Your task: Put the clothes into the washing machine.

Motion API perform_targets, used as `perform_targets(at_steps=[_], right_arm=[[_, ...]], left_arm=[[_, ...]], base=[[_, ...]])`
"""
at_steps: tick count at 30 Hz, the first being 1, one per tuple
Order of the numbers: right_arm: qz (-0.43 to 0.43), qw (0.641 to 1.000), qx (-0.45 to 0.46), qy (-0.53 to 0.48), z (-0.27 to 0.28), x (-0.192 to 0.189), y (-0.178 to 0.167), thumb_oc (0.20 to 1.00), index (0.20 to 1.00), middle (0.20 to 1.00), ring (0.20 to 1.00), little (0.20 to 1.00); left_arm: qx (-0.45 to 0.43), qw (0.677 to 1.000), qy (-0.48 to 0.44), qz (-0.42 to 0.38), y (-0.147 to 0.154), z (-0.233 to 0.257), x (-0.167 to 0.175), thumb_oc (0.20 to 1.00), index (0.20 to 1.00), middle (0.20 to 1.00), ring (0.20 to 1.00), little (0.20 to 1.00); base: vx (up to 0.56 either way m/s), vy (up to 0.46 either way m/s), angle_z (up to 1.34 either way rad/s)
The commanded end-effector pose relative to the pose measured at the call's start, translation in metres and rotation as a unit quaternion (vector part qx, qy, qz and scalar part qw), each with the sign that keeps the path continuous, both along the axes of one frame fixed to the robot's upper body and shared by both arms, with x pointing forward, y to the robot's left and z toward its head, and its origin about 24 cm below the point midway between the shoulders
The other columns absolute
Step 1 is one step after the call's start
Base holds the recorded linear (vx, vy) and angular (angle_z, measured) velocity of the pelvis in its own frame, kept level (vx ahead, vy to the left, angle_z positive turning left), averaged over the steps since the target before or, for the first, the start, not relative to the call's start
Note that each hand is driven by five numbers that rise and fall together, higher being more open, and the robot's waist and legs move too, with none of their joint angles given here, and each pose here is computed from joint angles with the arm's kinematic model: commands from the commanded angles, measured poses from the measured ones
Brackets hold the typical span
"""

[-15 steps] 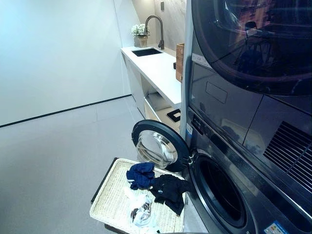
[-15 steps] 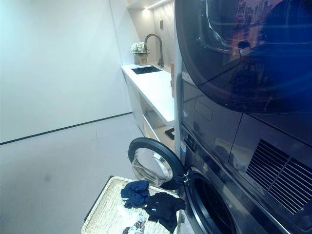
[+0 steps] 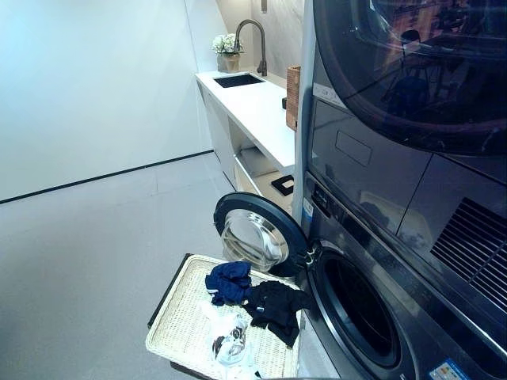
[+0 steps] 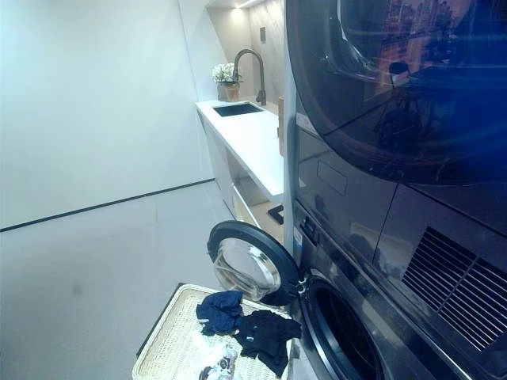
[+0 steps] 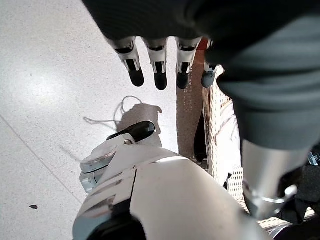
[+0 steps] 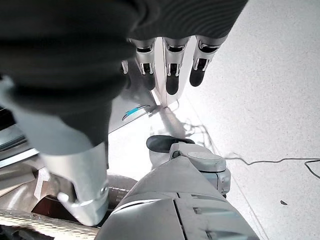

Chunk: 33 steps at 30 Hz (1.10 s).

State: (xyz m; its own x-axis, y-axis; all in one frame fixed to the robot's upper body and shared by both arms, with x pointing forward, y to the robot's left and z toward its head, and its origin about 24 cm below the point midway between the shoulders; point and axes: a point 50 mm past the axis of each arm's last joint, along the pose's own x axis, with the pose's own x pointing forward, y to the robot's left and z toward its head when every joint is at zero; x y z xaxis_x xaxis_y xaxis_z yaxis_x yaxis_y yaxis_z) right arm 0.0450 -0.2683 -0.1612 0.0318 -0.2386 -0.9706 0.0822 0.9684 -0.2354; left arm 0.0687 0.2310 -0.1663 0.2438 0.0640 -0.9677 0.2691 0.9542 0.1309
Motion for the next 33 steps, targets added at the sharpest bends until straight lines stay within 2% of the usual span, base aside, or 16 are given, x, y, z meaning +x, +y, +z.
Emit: perform_targets(at_steps=[1, 12, 18, 19, 20, 22, 24, 33], right_arm=[[0.004, 1.0, 0.002, -0.01, 0.001, 0.023, 0.007, 1.0, 1.0, 1.0, 1.0, 1.0], [-0.004, 1.0, 0.0, -0.028, 0.004, 0.032, 0.003, 1.0, 1.0, 1.0, 1.0, 1.0], [-0.011, 0.993, -0.003, -0.115, 0.017, 0.078, -0.004, 1.0, 1.0, 1.0, 1.0, 1.0], [-0.014, 0.987, -0.003, -0.159, 0.025, 0.101, -0.004, 1.0, 1.0, 1.0, 1.0, 1.0], [-0.015, 0.987, -0.003, -0.162, 0.025, 0.103, -0.004, 1.0, 1.0, 1.0, 1.0, 1.0], [-0.02, 0.972, -0.001, -0.232, 0.04, 0.138, -0.002, 1.0, 1.0, 1.0, 1.0, 1.0], [-0.021, 0.962, -0.002, -0.273, 0.054, 0.161, -0.004, 1.0, 1.0, 1.0, 1.0, 1.0], [0.0, 0.913, 0.001, -0.409, 0.11, 0.228, -0.016, 1.0, 1.0, 1.0, 1.0, 1.0]], left_arm=[[0.017, 1.0, -0.013, -0.017, 0.008, 0.005, 0.022, 1.0, 1.0, 1.0, 1.0, 1.0], [0.026, 0.999, -0.034, 0.008, 0.01, 0.007, 0.029, 1.0, 1.0, 1.0, 1.0, 1.0], [0.033, 0.988, -0.144, 0.036, 0.009, 0.022, 0.072, 1.0, 1.0, 1.0, 1.0, 1.0], [0.032, 0.975, -0.213, 0.054, 0.008, 0.035, 0.101, 1.0, 1.0, 1.0, 1.0, 1.0], [0.033, 0.974, -0.219, 0.055, 0.008, 0.036, 0.103, 1.0, 1.0, 1.0, 1.0, 1.0], [0.041, 0.935, -0.344, 0.075, 0.005, 0.069, 0.154, 1.0, 1.0, 1.0, 1.0, 1.0], [0.055, 0.904, -0.417, 0.081, 0.008, 0.093, 0.18, 1.0, 1.0, 1.0, 1.0, 1.0], [0.121, 0.787, -0.598, 0.094, 0.016, 0.186, 0.25, 1.0, 1.0, 1.0, 1.0, 1.0]], base=[[0.0, 0.0, 0.0], [0.03, 0.0, 0.0], [-0.04, 0.017, 0.01], [-0.18, 0.017, -0.01], [-0.3, -0.001, 0.0], [-0.24, 0.0, 0.09], [-0.17, 0.031, 0.1], [-0.11, 0.022, 0.0]])
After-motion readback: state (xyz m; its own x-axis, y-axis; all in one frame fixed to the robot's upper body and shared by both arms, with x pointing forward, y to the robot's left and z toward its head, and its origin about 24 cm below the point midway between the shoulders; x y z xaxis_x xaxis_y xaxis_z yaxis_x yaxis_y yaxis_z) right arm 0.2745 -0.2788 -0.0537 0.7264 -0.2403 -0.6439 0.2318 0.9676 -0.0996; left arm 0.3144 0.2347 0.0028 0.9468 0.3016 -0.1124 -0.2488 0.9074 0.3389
